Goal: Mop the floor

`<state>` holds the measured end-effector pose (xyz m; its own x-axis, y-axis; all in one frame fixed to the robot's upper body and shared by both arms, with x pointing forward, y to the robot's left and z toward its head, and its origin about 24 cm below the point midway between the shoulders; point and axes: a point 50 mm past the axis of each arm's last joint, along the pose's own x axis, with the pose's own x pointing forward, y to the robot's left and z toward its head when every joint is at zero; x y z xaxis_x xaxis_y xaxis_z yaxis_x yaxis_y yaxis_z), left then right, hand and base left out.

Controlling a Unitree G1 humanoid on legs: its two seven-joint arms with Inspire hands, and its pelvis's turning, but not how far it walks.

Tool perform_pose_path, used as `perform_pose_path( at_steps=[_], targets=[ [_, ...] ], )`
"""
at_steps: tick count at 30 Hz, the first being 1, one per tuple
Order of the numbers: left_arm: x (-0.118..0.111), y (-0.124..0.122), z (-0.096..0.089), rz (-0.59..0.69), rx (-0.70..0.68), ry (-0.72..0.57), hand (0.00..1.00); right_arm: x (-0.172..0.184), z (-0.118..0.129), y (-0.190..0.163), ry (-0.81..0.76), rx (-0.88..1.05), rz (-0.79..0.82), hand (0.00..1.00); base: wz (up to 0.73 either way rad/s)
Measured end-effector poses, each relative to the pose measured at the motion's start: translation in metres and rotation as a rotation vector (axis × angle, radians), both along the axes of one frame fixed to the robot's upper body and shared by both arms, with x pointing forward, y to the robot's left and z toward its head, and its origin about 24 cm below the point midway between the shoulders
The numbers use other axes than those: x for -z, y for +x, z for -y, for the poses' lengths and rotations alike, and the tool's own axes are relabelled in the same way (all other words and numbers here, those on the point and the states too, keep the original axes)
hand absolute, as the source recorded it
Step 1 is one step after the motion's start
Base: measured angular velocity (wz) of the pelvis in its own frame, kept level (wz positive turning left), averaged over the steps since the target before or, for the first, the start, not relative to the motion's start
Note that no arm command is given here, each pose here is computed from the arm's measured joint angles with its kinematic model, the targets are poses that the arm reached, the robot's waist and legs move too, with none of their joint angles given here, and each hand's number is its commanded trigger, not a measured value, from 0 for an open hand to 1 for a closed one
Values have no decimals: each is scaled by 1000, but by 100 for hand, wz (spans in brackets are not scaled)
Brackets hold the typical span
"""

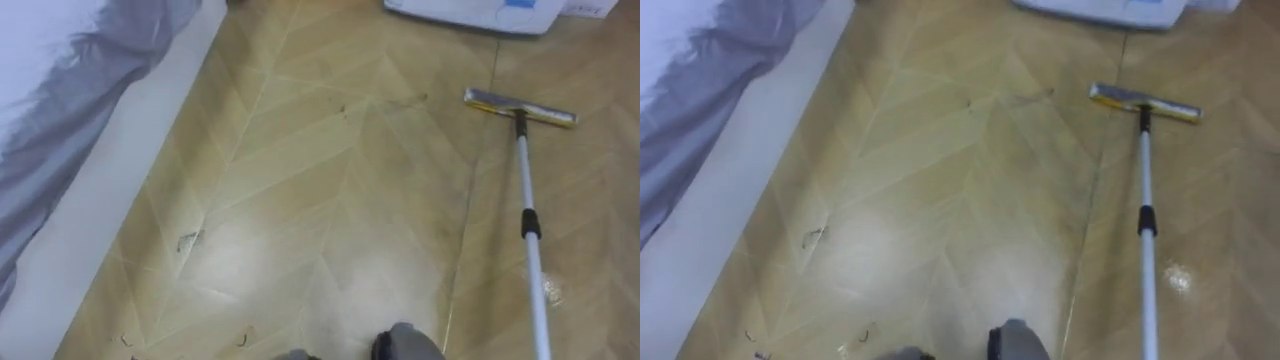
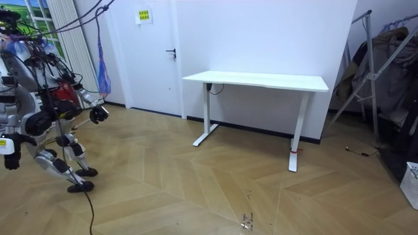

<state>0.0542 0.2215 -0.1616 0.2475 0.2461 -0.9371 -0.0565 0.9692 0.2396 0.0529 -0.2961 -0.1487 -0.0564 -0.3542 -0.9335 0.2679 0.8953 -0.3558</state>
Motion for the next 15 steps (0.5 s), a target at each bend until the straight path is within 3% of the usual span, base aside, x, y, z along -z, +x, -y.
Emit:
perform_pose_path(
  at_steps=[2,6,10,15],
  targets=[
    [-2,1,-7,16,4,18,0,-13,6,56,-24,-22,153,100,7],
    [-3,-9,-13,9,5,35,0,-28,4,102,14,5,327,100,-2],
    [-2,-16,-13,-18,17,17,0,-19,5,76,63,62,293,100,17],
    [-2,-9,-12,-6,48,-9,0,-4,11,2,53,59,119,100,2]
  ],
)
